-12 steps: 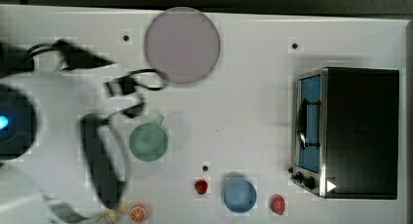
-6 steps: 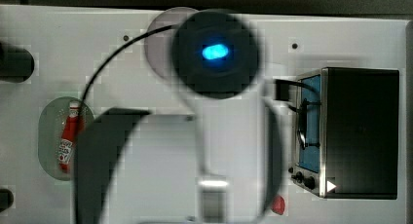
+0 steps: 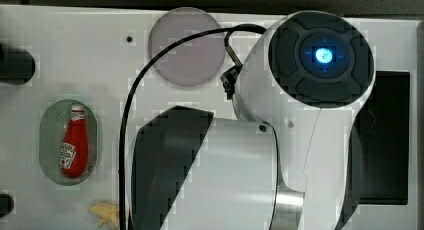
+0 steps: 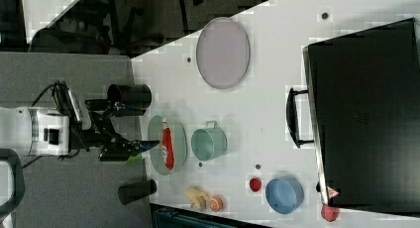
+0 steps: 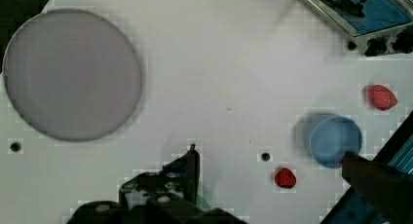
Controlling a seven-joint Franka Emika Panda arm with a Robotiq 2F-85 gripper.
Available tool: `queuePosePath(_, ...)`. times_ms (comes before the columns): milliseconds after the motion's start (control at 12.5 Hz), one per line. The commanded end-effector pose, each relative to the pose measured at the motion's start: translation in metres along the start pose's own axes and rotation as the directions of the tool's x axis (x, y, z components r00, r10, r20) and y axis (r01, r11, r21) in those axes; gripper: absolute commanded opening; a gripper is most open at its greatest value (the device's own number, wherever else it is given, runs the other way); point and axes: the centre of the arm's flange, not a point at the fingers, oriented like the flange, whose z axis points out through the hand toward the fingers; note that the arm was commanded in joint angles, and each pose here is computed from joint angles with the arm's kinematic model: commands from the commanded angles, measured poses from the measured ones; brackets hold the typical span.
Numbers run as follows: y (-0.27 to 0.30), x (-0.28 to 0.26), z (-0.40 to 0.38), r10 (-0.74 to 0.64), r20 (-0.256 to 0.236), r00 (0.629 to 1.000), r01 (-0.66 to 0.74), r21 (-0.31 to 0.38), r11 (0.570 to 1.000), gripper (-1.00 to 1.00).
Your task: Pick Ketchup from the table and place it in strainer.
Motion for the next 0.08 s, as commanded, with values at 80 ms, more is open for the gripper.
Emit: queuePosePath(80, -0.0226, -0.0235, -0.0144, -0.055, -0.024, 0.998, 0.056, 0.030, 0.998, 1.00)
